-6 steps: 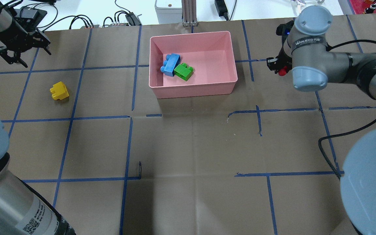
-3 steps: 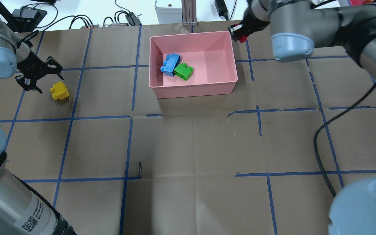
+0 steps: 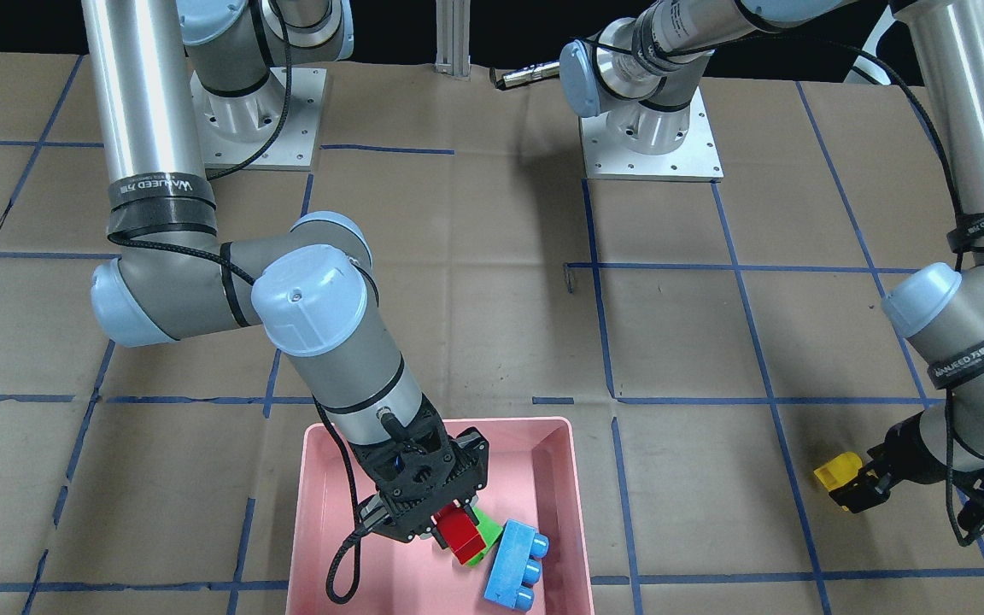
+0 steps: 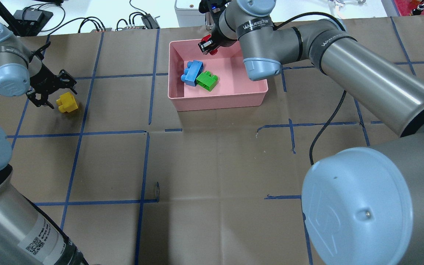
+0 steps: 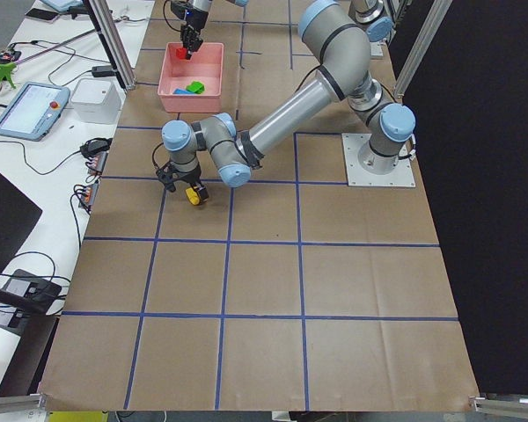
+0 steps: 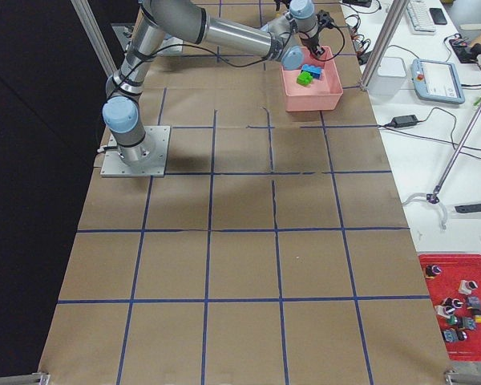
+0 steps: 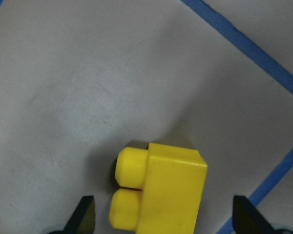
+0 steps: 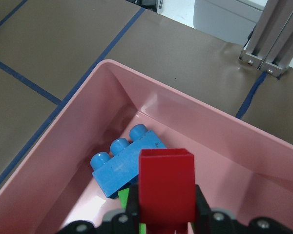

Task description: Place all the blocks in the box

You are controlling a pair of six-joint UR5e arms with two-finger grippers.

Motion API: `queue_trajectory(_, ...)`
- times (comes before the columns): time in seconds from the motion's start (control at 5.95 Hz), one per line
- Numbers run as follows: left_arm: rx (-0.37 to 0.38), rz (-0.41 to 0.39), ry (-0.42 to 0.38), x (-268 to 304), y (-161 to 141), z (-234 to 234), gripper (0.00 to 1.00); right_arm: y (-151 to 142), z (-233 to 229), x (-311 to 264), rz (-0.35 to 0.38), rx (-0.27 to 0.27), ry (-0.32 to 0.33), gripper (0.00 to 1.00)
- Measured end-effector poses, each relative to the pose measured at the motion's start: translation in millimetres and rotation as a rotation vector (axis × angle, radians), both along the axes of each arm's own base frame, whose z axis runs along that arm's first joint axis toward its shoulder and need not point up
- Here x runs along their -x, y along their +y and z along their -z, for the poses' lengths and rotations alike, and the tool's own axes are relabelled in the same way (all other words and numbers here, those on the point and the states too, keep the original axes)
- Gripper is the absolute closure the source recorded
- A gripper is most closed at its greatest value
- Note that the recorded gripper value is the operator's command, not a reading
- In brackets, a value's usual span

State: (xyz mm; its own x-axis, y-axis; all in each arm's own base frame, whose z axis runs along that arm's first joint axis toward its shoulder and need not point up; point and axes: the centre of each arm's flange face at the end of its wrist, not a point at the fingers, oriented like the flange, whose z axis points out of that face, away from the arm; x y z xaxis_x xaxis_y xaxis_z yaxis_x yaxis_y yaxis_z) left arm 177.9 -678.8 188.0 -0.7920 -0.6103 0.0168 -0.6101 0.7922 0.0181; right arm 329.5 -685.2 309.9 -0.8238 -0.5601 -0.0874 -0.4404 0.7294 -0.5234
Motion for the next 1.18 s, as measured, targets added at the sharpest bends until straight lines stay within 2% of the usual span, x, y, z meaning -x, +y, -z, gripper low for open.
queue_trajectory(0.17,-0.007,0.002,0.004,1,-1,10,0.23,0,0,-1,-0.001,-0.001,0.001,0.01)
queue_trajectory(0.34,-0.011,0.005,0.007,1,-2,14,0.41,1,0,-1,-0.003,-0.016,0.004,0.0)
queue_trajectory(0.5,-0.011,0.009,0.008,2,-2,15,0.57,5,8,-1,-0.005,-0.098,0.024,0.0)
queue_trajectory(0.67,-0.01,0.011,0.008,2,-2,13,0.67,12,21,1,-0.007,-0.226,0.057,0.0)
queue_trajectory(0.84,0.001,0.01,0.017,2,-3,7,0.68,15,24,3,-0.008,-0.293,0.076,0.0)
queue_trajectory(1.01,0.018,0.011,0.032,3,-4,-9,0.68,14,20,4,-0.008,-0.305,0.079,0.0)
queue_trajectory(1.18,0.039,0.029,0.033,6,-2,-51,0.68,11,14,4,-0.008,-0.299,0.076,0.0)
